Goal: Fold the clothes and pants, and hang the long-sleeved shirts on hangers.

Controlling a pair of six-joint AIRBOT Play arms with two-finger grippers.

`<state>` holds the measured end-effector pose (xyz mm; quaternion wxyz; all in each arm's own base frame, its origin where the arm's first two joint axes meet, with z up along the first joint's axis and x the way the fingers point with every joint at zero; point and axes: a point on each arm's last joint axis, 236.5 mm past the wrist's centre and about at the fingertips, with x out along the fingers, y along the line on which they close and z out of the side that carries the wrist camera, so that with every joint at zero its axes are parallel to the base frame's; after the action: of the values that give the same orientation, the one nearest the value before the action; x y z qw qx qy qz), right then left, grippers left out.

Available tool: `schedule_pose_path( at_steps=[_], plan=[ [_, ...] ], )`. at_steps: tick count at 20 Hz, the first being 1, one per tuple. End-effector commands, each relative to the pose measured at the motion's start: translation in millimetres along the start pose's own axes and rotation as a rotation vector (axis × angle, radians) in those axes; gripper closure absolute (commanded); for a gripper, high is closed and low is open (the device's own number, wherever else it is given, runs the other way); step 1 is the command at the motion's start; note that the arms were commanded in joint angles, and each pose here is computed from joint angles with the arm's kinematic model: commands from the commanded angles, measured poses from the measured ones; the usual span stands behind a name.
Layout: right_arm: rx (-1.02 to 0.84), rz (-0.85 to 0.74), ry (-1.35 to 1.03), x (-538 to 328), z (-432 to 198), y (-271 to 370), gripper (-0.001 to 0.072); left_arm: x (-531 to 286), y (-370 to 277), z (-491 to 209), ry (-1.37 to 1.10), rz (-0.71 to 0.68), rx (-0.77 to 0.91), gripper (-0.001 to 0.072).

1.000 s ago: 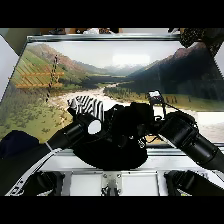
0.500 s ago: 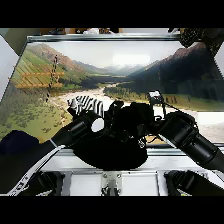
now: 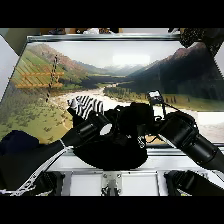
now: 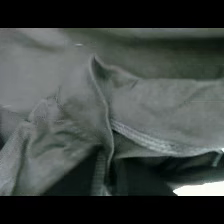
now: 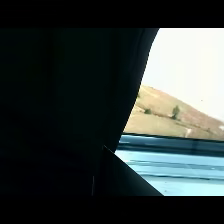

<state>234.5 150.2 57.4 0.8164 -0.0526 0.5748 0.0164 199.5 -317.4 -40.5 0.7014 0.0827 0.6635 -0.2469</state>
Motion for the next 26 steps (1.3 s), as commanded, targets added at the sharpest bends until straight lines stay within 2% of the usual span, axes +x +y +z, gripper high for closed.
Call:
schedule_pose_path(
  at_steps=[1, 3, 7, 10, 13, 16, 20, 24, 26],
  plan=[
    [-0.016, 0.000, -0.005, -1, 1, -1, 0.0698, -13, 17, 3, -0.026, 0.064, 0.010, 0.0691],
    [-0.068, 0.012, -0.028, -15, 10, -2, 0.0698, -56, 17, 22, -0.136, 0.028, 0.001, 0.0692],
    [-0.058, 0.075, -0.174, -89, 70, -9, 0.0698, -218, -1, 69, -0.515, -0.094, 0.048, 0.0692],
    [-0.081, 0.132, -0.303, -151, 113, -6, 0.0698, -322, -19, 66, -0.751, -0.158, 0.138, 0.0692],
    [-0.149, 0.146, -0.330, -175, 132, 2, 0.0698, -366, -16, 56, -0.848, -0.160, 0.152, 0.0692],
    [-0.116, 0.106, -0.280, -152, 146, -5, 0.0698, -349, 5, 56, -0.811, -0.068, 0.139, 0.0692],
    [-0.065, 0.162, -0.081, -103, 142, -6, 0.0699, -254, 39, 49, -0.546, 0.038, 0.077, 0.0692],
    [-0.127, 0.146, 0.049, -79, 102, 9, 0.0699, -178, 67, 25, -0.375, 0.083, -0.020, 0.0692],
    [-0.166, 0.140, 0.108, -66, 72, 22, 0.0698, -151, 65, 8, -0.317, 0.056, -0.032, 0.0692]
  ],
)
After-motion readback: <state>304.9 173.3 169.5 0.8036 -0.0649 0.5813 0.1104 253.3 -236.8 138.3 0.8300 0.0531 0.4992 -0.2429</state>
